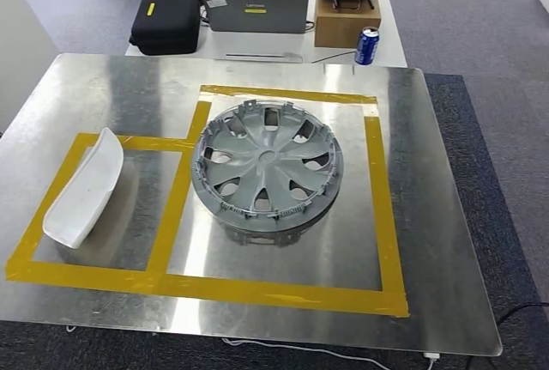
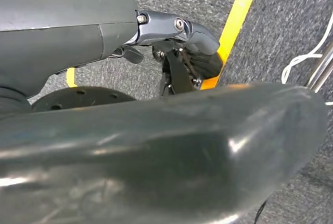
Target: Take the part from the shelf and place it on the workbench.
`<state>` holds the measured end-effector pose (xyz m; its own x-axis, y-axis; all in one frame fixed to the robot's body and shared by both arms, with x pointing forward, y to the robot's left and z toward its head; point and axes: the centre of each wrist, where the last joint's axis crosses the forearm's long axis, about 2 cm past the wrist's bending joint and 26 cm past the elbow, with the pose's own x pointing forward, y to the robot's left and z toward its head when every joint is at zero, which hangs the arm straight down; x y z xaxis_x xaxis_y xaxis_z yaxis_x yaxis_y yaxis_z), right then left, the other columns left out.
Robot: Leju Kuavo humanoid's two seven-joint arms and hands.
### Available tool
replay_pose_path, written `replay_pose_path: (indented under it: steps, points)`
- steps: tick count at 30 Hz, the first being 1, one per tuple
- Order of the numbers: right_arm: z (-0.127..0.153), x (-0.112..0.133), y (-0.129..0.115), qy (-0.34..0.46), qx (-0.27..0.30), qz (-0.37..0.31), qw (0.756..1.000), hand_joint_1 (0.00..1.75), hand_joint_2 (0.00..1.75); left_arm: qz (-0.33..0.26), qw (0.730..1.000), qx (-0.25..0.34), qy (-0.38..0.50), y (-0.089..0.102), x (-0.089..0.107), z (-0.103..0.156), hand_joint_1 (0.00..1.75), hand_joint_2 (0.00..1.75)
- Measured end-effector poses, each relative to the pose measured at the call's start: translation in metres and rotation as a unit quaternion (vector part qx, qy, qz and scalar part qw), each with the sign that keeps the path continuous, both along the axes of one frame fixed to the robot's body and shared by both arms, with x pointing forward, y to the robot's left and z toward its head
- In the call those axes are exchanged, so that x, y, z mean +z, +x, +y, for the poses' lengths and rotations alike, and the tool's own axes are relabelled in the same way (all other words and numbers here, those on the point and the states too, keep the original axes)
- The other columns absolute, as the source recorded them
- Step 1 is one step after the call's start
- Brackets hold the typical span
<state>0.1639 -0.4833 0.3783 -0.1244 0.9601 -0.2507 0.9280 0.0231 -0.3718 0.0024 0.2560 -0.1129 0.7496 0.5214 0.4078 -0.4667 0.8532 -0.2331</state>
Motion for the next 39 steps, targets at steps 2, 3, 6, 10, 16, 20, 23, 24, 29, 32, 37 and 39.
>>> replay_pose_path:
  steps: [2,3,6,10,16,20,23,24,29,32,37,39]
  points:
    - [-0.007,0.007,-0.038,-0.020,0.001,-0.062,0.998,0.00,0.00,-0.001,1.000,0.004,-0.002,-0.001,0.000,-0.003,0.00,0.00]
    - [-0.010,0.007,-0.058,-0.026,0.003,-0.092,0.995,0.00,0.00,-0.001,1.000,0.007,-0.004,-0.001,0.000,-0.005,0.00,0.00]
    - [-0.010,-0.009,-0.112,-0.020,-0.034,-0.163,0.986,0.00,0.00,0.002,1.000,0.015,-0.008,-0.001,0.001,-0.013,0.00,0.00]
    - [0.002,-0.052,-0.162,0.085,-0.167,-0.216,0.958,0.00,0.00,0.005,1.000,0.025,-0.008,-0.002,0.002,-0.021,0.00,0.00]
    - [0.028,-0.081,-0.184,0.267,-0.359,-0.204,0.871,0.00,0.00,0.011,0.999,0.039,0.004,-0.003,0.002,-0.027,0.00,0.00]
    - [0.029,-0.101,-0.182,0.338,-0.472,-0.179,0.794,0.00,0.00,0.010,0.999,0.034,0.011,-0.003,0.002,-0.027,0.00,0.00]
    - [0.023,-0.126,-0.180,0.361,-0.506,-0.171,0.764,0.00,0.00,0.008,0.999,0.032,0.014,-0.003,0.002,-0.027,0.00,0.00]
    - [0.022,-0.134,-0.180,0.369,-0.513,-0.168,0.756,0.00,0.00,0.008,0.999,0.032,0.014,-0.003,0.002,-0.027,0.00,0.00]
    - [0.012,-0.194,-0.177,0.451,-0.576,-0.132,0.669,0.00,0.00,0.002,0.999,0.035,0.015,-0.003,0.002,-0.027,0.00,0.00]
    - [0.014,-0.248,-0.177,0.515,-0.591,-0.075,0.616,0.00,0.00,-0.008,0.998,0.061,0.015,0.000,0.002,-0.024,0.00,0.00]
    - [0.029,-0.311,-0.177,0.580,-0.588,-0.001,0.563,0.00,0.00,-0.018,0.996,0.087,0.022,0.013,0.002,-0.014,0.00,0.00]
    - [0.030,-0.314,-0.177,0.584,-0.588,0.003,0.559,0.00,0.00,-0.018,0.996,0.087,0.023,0.014,0.002,-0.013,0.00,0.00]
